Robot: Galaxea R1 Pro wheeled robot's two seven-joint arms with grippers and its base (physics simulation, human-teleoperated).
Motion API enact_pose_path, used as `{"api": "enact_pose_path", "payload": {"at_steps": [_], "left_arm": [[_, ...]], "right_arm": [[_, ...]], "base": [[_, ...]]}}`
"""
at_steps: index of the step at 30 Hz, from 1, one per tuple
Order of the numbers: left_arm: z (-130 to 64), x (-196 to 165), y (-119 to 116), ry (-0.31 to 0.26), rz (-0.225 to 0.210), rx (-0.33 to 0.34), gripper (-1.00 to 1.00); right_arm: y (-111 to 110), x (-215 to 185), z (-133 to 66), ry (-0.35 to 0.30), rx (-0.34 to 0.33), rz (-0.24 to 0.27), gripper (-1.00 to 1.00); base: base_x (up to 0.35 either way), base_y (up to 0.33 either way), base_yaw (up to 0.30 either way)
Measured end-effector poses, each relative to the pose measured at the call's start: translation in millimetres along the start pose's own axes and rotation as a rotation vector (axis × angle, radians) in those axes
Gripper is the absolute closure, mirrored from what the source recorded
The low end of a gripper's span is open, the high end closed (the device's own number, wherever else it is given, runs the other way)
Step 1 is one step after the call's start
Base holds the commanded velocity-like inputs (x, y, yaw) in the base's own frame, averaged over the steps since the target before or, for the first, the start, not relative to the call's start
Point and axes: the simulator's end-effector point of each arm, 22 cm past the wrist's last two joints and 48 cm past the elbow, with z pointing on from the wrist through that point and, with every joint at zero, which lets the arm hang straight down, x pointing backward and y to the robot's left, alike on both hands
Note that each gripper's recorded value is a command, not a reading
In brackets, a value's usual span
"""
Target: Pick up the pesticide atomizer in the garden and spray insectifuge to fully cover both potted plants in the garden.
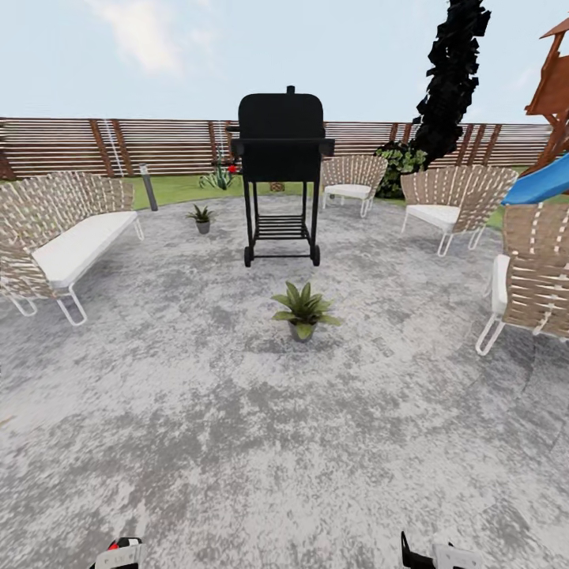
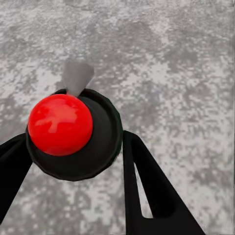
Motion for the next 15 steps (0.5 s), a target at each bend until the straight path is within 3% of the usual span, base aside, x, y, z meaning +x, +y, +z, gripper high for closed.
{"api": "enact_pose_path", "payload": {"at_steps": [8,15], "left_arm": [[-0.1,0.2,0.1,0.000,0.000,0.000,1.00],[-0.1,0.2,0.0,0.000,0.000,0.000,1.00]], "right_arm": [[0.1,0.0,0.0,0.000,0.000,0.000,-1.00],[-0.5,0.1,0.0,0.001,-0.001,-0.002,-1.00]], "base": [[0.290,-0.201,0.258],[0.286,-0.203,0.046]]}}
